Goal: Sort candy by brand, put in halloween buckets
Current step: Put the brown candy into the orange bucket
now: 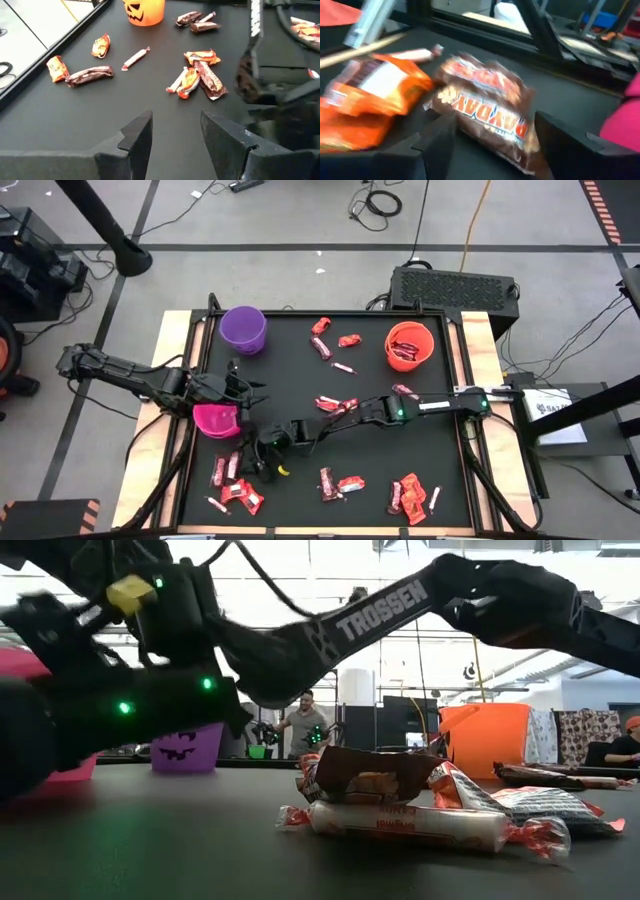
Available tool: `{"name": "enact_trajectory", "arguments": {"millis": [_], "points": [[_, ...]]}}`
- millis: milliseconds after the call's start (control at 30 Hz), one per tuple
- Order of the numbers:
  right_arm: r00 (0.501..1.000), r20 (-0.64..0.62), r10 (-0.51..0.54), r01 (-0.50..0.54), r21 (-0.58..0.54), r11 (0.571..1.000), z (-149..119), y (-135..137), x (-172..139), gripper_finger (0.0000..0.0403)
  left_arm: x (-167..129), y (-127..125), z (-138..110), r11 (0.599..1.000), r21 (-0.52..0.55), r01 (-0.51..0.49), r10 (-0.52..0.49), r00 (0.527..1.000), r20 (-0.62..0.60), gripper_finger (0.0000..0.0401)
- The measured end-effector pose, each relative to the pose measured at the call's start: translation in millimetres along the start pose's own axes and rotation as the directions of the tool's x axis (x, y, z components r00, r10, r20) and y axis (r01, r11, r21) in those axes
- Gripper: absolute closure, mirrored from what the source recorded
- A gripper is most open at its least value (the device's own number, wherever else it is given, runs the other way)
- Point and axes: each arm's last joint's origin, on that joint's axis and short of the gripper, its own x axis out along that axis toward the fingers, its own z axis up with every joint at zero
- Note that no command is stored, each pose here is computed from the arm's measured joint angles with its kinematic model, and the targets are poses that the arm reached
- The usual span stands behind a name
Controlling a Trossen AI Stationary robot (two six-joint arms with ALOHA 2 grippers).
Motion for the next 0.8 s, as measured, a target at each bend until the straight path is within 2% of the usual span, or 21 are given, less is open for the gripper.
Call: {"name": "enact_trajectory", "arguments": {"millis": [67,267,400,567,800], "points": [[1.0,-0.01,0.001,-0.001,0.037,0.999,-4.7,-5.2,-0.9,0.0142,0.0,-0.1,0.3,1.0,-0.01,0.001,-0.001,1.0,0.003,0.0225],[1.0,-0.03,-0.004,0.005,0.036,0.999,-6.5,-8.0,-1.7,0.0143,0.0,0.0,0.2,1.0,-0.014,0.0,0.0,1.0,0.002,0.0225],[0.999,-0.047,-0.026,0.029,0.05,0.998,-7.8,-8.4,-1.7,0.0161,0.0,0.0,0.1,1.0,-0.016,0.0,0.0,1.0,0.001,0.0225],[0.996,-0.079,-0.044,0.049,0.065,0.997,-9.9,-9.7,-2.4,0.0229,0.0,0.0,0.1,1.0,-0.017,-0.001,0.001,1.0,0.001,0.0225],[0.99,-0.109,-0.085,0.093,0.07,0.993,-12.0,-13.4,-3.5,0.0365,0.0,0.0,0.0,1.0,-0.018,-0.001,0.001,1.0,0.0,0.0225]]}}
